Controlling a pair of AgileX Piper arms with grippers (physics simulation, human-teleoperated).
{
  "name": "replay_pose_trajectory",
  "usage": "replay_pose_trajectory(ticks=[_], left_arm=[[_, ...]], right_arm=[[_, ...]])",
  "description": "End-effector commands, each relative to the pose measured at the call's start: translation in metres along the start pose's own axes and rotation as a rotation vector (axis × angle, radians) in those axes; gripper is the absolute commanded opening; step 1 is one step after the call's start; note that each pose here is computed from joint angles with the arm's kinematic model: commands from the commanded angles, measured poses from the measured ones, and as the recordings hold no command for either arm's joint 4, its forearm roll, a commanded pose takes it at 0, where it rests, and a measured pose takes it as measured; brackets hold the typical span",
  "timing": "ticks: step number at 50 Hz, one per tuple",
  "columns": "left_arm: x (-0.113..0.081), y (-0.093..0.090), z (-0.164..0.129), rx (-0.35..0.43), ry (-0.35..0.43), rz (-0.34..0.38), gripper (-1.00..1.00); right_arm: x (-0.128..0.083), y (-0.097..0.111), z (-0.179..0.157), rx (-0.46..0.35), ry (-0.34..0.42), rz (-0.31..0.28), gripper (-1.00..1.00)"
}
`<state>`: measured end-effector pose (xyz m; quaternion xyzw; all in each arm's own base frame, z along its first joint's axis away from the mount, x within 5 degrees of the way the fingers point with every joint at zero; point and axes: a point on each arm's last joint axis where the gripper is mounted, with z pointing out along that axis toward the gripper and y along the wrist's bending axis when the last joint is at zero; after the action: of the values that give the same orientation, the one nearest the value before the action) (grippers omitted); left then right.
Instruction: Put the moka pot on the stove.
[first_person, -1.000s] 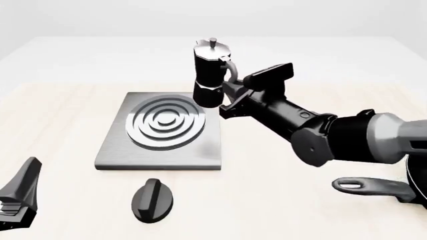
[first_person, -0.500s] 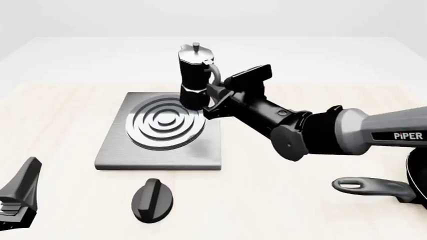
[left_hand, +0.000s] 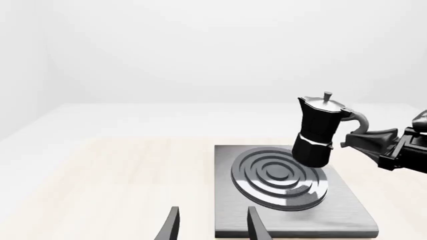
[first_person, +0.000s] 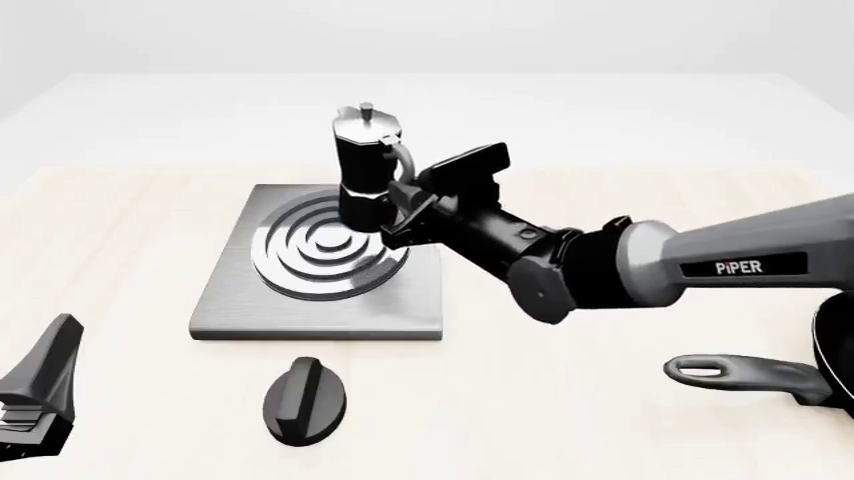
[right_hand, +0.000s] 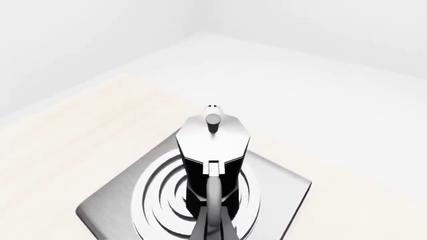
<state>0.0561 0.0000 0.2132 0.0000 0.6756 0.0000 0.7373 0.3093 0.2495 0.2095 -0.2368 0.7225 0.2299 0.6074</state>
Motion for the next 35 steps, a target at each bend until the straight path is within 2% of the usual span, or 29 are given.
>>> replay_pose_trajectory(ticks=[1,35], left_arm=[[0.0,0.0,0.0,0.0,0.0,0.0,1.0],[0.0,0.0,0.0,0.0,0.0,0.0,1.0]], right_arm=[[0.001,0.007,0.01,-0.019,-0.015,0.011,-1.0],[0.017,0.012,0.028,-0.029,-0.005,0.042,-1.0]])
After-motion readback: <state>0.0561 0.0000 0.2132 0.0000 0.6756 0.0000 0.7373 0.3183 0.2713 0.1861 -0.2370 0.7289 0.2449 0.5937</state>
